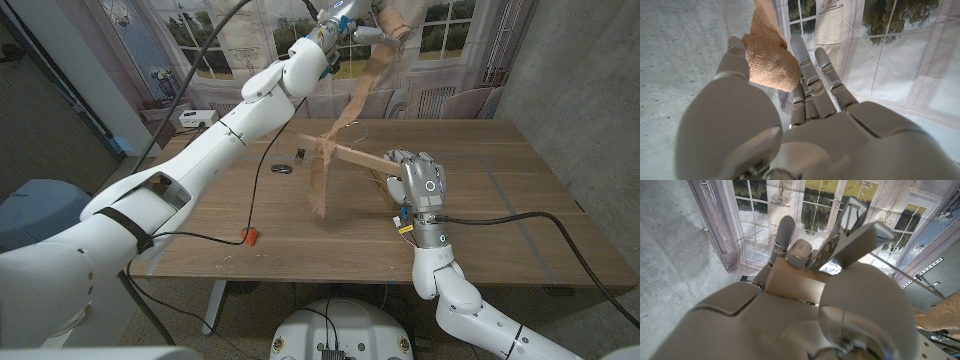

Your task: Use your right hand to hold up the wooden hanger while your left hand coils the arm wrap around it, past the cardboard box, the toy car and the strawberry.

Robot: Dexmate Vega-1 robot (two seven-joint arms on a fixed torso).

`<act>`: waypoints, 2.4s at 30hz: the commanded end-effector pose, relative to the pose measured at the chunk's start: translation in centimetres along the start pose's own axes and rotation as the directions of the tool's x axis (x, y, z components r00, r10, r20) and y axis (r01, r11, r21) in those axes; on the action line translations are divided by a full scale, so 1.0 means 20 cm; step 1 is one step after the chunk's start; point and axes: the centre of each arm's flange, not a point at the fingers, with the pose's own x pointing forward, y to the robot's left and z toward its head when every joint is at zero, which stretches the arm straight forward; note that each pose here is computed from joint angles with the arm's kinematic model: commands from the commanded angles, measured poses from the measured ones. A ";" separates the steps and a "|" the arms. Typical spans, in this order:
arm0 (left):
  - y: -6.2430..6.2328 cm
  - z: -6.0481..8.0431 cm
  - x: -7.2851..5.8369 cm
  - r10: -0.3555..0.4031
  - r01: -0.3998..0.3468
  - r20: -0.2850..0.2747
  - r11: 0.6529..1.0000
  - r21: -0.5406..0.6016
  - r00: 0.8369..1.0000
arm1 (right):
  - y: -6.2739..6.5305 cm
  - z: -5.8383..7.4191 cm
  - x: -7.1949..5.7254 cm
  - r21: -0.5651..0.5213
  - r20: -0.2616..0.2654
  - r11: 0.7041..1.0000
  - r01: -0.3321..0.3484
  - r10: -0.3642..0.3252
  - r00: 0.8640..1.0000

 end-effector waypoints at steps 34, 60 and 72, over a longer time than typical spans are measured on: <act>0.03 0.05 0.06 -0.315 0.337 -0.122 0.894 0.296 0.941 | 0.05 -0.32 0.06 0.062 -0.272 0.998 0.007 0.010 0.962; -0.09 -0.14 -0.07 -0.431 0.467 -0.183 0.843 0.266 0.883 | 0.04 -0.43 0.13 0.141 -0.408 0.981 0.130 -0.062 0.911; -0.22 -0.20 -0.16 -0.528 0.546 -0.136 0.818 0.183 0.838 | 0.04 -0.45 0.15 0.142 -0.466 0.970 0.195 -0.108 0.878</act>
